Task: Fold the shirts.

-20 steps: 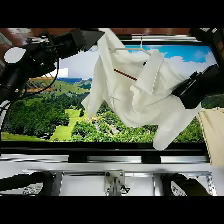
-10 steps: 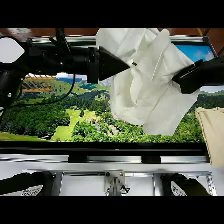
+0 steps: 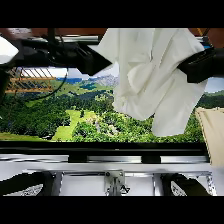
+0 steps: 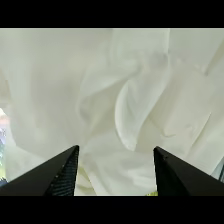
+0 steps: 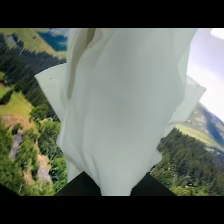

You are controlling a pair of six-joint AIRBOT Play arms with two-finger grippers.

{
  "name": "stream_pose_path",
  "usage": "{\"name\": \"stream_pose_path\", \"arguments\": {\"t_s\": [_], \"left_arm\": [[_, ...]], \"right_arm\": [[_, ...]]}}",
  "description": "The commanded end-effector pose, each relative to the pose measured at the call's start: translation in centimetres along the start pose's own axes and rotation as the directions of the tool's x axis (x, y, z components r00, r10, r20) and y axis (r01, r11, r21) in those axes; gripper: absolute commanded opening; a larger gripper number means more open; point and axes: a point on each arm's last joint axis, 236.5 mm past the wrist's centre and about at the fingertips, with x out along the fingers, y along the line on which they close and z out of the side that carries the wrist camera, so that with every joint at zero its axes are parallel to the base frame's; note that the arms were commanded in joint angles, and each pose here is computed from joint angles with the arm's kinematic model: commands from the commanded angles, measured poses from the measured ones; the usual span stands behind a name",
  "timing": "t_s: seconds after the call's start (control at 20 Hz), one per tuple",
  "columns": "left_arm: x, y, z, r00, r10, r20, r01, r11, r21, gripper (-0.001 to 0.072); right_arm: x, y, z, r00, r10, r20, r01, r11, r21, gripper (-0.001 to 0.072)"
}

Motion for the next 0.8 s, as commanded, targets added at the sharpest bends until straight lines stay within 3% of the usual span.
{"name": "stream_pose_path", "arguments": {"t_s": [0.0,0.05,0.2,0.3,0.5,0.65,0.75], "left_arm": [[-4.4,-1.1,6.8,0.98,0.055,0.19,-0.07,0.995,0.075,0.0559],[-5.8,-2.1,8.5,0.972,0.048,0.23,-0.073,0.992,0.102,0.0558],[-8.7,-3.8,10.9,0.955,0.052,0.294,-0.101,0.983,0.155,0.0555],[-9.2,-3.6,10.6,0.957,0.076,0.279,-0.128,0.976,0.175,0.0555],[-8.9,-1.4,7.4,0.976,0.165,0.143,-0.185,0.972,0.143,0.0555],[-9.2,0.6,5.0,0.968,0.246,0.042,-0.249,0.958,0.14,0.0555],[-9.3,1.3,4.3,0.961,0.276,0.015,-0.275,0.949,0.154,0.0555]], "right_arm": [[-3.3,-6.2,2.6,0.952,-0.29,0.096,0.279,0.954,0.115,0.0073],[-5.2,-8.7,3.2,0.906,-0.407,0.116,0.387,0.908,0.159,0.0074],[-12.8,-15.9,3.0,0.665,-0.739,0.106,0.707,0.669,0.23,0.0073],[-16.3,-18.5,2.0,0.55,-0.832,0.072,0.798,0.55,0.247,0.0073],[-19.8,-22.4,-1.0,0.449,-0.893,-0.019,0.821,0.405,0.403,0.0073],[-19.5,-24.1,-1.1,0.477,-0.879,0.001,0.755,0.41,0.512,0.0073],[-19.7,-26.0,-2.4,0.458,-0.888,-0.041,0.734,0.351,0.582,0.0073]]}}
